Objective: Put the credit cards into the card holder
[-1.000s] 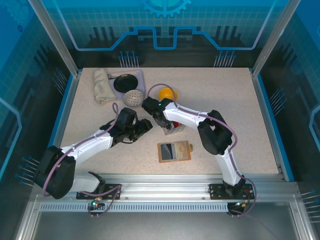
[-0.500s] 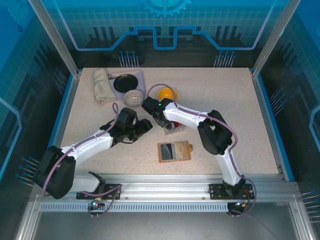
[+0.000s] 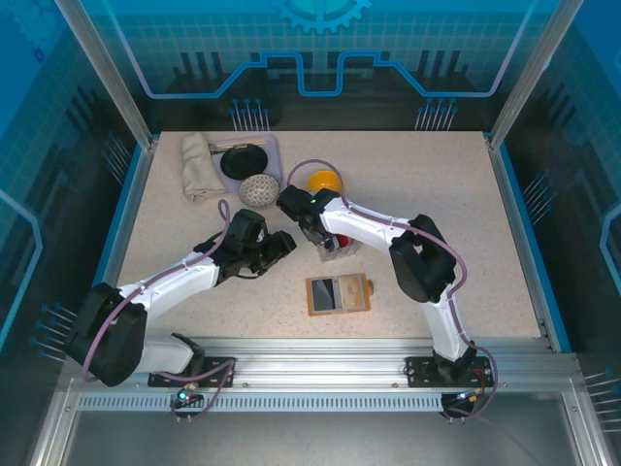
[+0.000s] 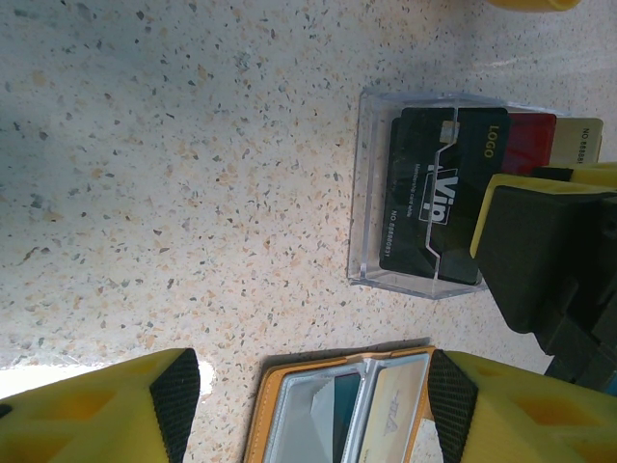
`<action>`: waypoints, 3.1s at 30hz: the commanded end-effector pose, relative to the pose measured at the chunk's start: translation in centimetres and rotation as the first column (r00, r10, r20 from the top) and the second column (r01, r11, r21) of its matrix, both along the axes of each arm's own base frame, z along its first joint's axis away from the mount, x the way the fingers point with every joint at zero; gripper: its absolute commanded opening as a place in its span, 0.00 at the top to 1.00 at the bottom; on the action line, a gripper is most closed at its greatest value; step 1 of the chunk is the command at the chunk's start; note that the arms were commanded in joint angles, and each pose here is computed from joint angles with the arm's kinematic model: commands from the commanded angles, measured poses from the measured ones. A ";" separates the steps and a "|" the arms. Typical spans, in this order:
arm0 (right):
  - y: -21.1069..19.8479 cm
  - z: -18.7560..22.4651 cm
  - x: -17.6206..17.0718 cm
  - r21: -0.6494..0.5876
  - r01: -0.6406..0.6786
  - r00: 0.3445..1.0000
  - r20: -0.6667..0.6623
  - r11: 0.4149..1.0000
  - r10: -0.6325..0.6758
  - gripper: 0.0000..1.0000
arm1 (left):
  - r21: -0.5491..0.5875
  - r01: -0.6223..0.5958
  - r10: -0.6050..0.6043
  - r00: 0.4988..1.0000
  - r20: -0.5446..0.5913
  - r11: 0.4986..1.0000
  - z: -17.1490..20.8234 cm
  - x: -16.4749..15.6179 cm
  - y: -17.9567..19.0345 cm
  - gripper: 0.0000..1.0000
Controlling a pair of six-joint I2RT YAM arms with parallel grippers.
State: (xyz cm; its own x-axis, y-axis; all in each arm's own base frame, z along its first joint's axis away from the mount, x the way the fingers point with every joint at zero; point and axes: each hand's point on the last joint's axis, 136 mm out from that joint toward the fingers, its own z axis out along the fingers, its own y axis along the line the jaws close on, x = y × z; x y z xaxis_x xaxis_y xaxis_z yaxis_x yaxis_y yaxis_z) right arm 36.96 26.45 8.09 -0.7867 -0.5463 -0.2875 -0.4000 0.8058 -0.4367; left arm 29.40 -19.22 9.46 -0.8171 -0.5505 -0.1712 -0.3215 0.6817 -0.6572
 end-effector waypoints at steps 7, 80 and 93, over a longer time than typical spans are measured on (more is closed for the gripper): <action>-0.1 -1.2 -0.5 0.044 0.010 0.997 -0.080 0.999 -0.006 0.65 | 0.007 -0.006 0.007 1.000 -0.013 1.000 -0.2 0.1 0.3 0.33; -1.1 12.7 -4.3 0.863 0.168 0.984 -0.172 0.477 -0.036 0.96 | -0.261 0.201 -0.154 0.969 0.192 0.944 7.7 2.0 -5.3 0.30; -3.7 16.2 -5.2 0.964 0.263 0.963 -0.265 0.046 0.045 0.95 | -0.424 0.367 -0.258 0.920 0.294 0.828 12.3 3.9 -10.5 0.33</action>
State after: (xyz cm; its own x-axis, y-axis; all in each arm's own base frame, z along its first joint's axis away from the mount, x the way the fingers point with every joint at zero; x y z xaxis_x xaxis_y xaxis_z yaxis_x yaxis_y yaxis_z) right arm 32.24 22.01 21.07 -0.9182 0.2281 -0.3240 -0.1407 0.5767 0.8047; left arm 33.30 -28.26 19.67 -0.9143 -0.3788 -0.1436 -0.0130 0.3816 -0.9242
